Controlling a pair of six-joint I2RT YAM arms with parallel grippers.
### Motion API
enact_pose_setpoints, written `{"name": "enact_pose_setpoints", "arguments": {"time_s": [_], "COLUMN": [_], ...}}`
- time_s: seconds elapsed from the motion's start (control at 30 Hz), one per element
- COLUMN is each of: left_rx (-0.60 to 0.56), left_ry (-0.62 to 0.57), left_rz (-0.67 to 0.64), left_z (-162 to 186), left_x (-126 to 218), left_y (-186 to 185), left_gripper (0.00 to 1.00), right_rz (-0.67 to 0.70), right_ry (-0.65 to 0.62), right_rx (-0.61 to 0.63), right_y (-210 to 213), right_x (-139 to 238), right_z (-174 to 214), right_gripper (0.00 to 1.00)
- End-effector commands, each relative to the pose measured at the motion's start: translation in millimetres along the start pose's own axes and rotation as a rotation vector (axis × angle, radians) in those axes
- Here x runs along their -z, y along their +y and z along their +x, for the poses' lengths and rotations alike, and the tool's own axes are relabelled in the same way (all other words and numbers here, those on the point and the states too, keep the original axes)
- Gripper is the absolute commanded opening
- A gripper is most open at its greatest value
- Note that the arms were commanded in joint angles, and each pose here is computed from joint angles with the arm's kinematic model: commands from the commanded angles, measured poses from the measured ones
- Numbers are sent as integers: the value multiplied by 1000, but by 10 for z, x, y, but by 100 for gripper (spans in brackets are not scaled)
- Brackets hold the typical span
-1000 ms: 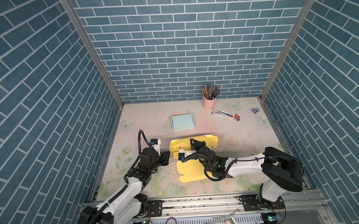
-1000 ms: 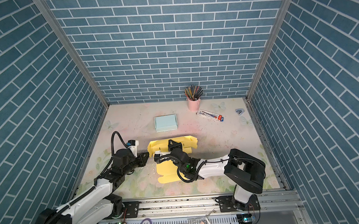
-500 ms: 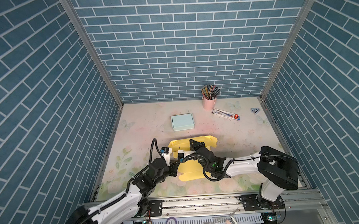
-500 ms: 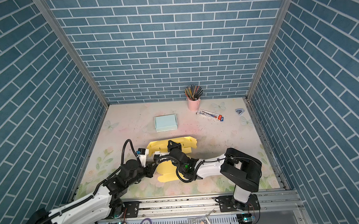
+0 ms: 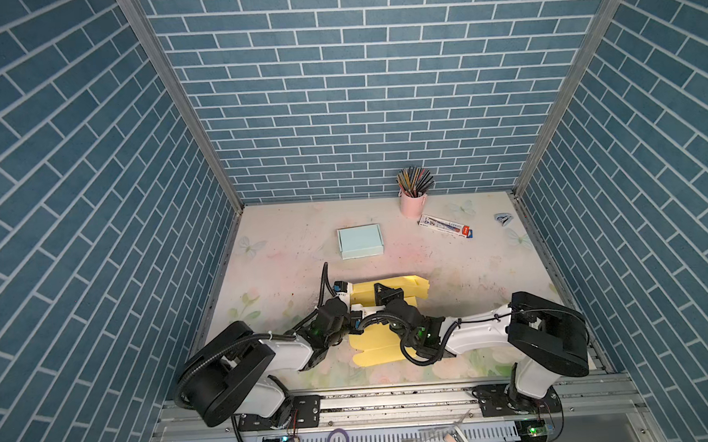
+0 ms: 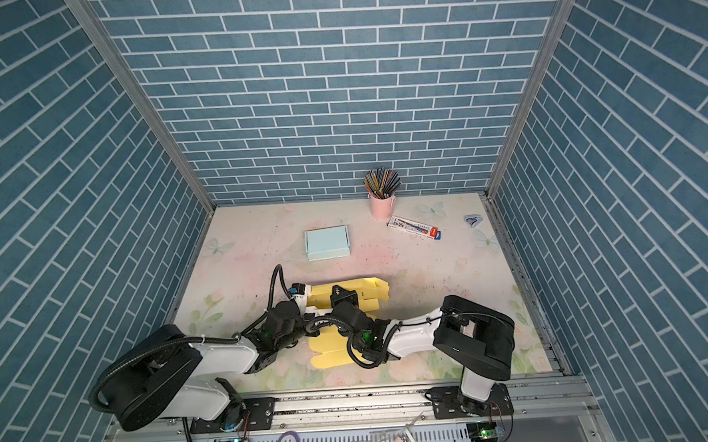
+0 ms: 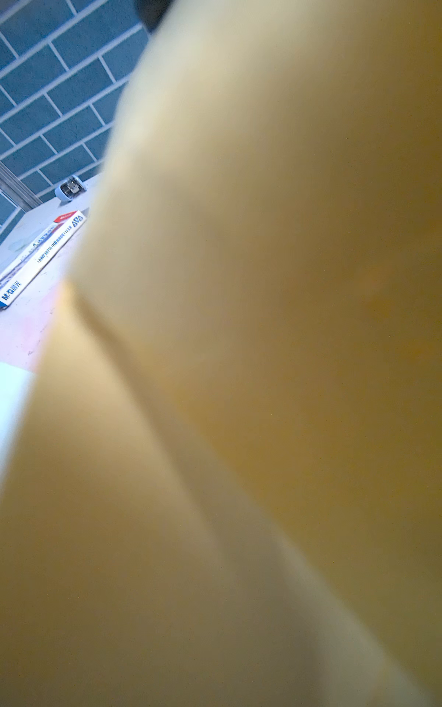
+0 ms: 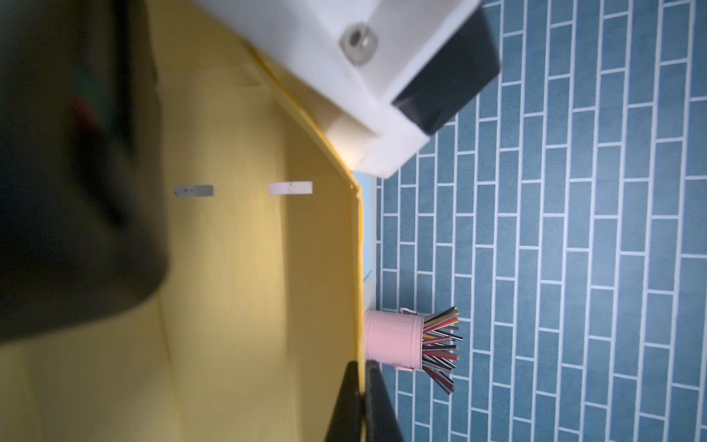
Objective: Fold the paper box
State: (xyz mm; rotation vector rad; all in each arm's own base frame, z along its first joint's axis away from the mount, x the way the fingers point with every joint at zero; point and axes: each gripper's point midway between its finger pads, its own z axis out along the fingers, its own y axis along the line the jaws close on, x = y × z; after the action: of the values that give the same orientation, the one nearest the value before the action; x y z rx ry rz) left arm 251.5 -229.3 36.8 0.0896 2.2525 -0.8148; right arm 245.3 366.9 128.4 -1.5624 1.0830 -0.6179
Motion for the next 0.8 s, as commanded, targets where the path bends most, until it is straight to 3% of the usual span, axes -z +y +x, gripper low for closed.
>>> {"name": "enact_pose_setpoints", "arguments": {"time_s": [0.0,0.4,0.77], "left_rx": [38,21,-50], "left_ry": [-58,-64,62], "left_rz": [5,70,52], "left_z": [-101,-154,-84], "left_x": [-23,149,741], "left_y": [49,-30,-78], "left_gripper": [7,7,12], "right_rz": [-22,-54,-56], "right_ry": [24,67,69], "right_rx": [-50,-39,-33], "right_y": [130,285,339], "right_x": [45,257,252], "right_z": [58,69,68], "right_gripper": [0,0,0]}}
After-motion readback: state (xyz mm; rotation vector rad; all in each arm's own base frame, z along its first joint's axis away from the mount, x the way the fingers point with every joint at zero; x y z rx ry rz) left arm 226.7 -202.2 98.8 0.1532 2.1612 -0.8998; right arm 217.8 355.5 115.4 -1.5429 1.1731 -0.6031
